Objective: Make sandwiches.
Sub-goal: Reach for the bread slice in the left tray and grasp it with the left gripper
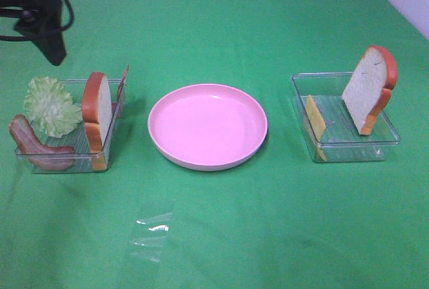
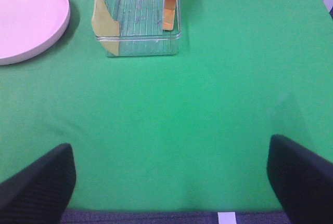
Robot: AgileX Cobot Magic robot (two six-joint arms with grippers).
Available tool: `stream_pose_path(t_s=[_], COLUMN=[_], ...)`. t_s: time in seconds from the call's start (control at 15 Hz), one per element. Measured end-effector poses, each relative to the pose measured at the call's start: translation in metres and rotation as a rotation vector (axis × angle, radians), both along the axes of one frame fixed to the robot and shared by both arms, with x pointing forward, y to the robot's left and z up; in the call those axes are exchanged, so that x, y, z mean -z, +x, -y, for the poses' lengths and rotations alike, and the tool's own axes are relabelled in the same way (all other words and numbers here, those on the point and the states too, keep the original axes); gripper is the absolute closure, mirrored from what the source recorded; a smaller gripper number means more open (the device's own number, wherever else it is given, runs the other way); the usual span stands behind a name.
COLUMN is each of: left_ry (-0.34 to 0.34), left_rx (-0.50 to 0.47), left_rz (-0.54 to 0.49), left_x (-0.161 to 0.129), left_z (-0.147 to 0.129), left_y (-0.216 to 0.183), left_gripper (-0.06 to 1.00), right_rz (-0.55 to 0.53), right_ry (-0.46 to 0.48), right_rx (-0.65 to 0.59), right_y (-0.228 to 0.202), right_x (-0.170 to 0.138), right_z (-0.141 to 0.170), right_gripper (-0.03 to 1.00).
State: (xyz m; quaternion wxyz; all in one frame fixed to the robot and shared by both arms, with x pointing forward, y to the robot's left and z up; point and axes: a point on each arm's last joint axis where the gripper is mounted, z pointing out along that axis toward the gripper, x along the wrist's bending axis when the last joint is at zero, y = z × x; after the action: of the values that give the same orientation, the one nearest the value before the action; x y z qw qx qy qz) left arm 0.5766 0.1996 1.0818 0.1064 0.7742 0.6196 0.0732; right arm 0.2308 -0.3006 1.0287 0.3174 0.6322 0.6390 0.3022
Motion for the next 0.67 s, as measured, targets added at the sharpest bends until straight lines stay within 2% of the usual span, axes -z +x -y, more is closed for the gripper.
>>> stream_pose_path(t_s=[0.13,0.2,0.47,0.67], left_ry=[0.009,0.023,0.064,0.081], left_rx=[0.015,0.023,0.011,0.014], left_rz=[-0.041,-0.096,-0.190,-0.234], left_x=[0.019,0.045,0.089,0.109], left_z=[0.017,0.034,0.041,0.042], left_y=[0.015,0.028,0.045,0.048], left_gripper=[-0.04,-0.04,-0.04,-0.04], right_rz=[0.000,0.000,0.000,0.000], right_ry=[0.000,0.000,0.000,0.000], right_rx=[0.000,0.000,0.000,0.000], right_y=[0.000,0.000,0.000,0.000], right_x=[0.000,0.000,0.000,0.000], right_z=[0.000,0.000,0.000,0.000], right_gripper=[0.01,0.01,0.01,0.01])
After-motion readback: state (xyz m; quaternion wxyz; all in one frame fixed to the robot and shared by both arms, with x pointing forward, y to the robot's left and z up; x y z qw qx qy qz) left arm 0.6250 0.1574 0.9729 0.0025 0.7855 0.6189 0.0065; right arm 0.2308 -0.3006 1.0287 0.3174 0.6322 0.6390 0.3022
